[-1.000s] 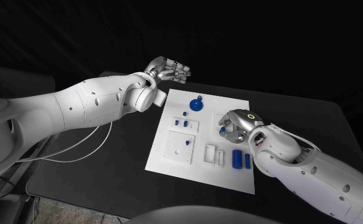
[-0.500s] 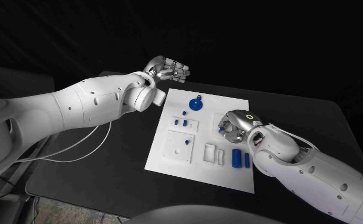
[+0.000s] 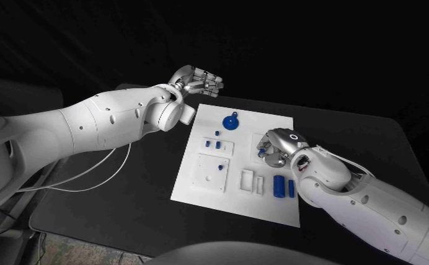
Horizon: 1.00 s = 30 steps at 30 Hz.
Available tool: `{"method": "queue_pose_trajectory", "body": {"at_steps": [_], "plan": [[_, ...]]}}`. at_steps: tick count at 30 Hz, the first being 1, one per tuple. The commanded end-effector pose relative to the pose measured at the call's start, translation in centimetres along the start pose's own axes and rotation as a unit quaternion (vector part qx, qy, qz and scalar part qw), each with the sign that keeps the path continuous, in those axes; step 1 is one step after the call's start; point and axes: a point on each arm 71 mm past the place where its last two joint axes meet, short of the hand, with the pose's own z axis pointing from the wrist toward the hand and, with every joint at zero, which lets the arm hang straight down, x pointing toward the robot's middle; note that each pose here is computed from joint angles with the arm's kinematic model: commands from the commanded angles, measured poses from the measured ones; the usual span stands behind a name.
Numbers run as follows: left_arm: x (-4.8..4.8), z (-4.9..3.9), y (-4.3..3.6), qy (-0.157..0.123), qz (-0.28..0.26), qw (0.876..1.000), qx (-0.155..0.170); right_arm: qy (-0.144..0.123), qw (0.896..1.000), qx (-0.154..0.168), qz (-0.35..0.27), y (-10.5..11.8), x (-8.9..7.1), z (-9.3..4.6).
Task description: Assemble the parts on the task board
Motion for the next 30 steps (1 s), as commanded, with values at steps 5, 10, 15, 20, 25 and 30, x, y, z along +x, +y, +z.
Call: {"method": "queue_pose_trajectory", "body": {"at_steps": [5,10,15,20,25,30], "plan": [[-0.12,0.05,-0.06,0.001,-0.003,1.000,0.004,-0.026,0.999,-0.002,0.044,0.3,-1.5,-0.3],[-0.40,0.16,0.07,-0.002,-0.002,1.000,0.004,-0.056,0.995,-0.014,0.075,1.1,-3.6,-0.3],[-0.64,0.22,0.20,-0.005,0.000,1.000,0.003,-0.067,0.993,-0.036,0.091,2.4,-4.6,-0.3],[-0.64,0.29,0.22,-0.004,0.000,1.000,0.003,-0.061,0.990,-0.065,0.106,4.6,-4.9,0.0],[-0.49,0.39,0.21,-0.003,-0.001,1.000,0.003,-0.058,0.987,-0.098,0.112,7.2,-4.4,0.4],[-0.10,0.47,0.12,0.003,-0.004,1.000,0.005,-0.049,0.984,-0.132,0.108,10.1,-3.1,0.5]]}}
